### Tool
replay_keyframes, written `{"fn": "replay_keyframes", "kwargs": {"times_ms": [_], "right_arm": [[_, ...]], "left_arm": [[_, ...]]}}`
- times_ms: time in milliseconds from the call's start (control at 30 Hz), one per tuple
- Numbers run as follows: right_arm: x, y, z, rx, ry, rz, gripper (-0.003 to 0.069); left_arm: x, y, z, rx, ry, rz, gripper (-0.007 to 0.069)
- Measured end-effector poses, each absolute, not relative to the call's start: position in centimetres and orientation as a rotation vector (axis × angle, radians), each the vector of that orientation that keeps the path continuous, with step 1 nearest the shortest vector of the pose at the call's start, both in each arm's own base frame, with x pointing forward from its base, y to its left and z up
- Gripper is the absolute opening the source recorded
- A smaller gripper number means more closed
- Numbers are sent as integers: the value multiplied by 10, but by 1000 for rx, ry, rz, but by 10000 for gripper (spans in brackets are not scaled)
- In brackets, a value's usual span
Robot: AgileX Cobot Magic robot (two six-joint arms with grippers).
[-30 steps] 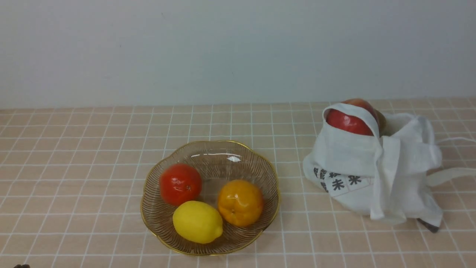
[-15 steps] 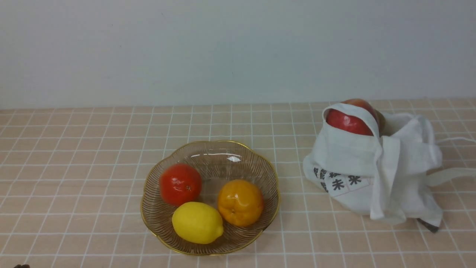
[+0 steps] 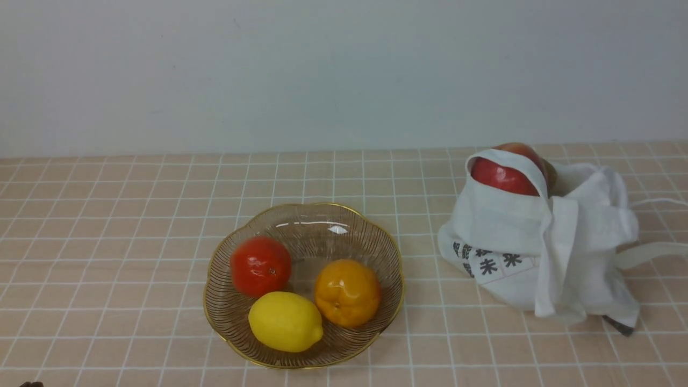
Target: Take the fruit out of the bag on the brown coffee tablecloth and place them on the plate.
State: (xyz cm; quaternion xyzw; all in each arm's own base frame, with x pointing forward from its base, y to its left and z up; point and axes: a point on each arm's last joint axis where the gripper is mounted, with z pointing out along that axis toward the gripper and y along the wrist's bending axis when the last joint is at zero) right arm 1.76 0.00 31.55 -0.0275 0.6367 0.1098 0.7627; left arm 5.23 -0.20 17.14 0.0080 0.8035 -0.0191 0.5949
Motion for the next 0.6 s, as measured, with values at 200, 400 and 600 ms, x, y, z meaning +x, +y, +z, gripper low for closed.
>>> {"fn": "replay_keyframes", "kwargs": {"times_ms": [200,400,600], "right_arm": [[40,-1,259,32,1575,98,-14],[54,-5,181,117,1796,-4,-14],[54,-6,181,113,1779,-22,-14]], "left_arm": [[52,-2,171,19,1867,-45,-8],[52,-2,171,20,1867,-45,-8],[52,-2,171,20,1867,-45,-8]]}}
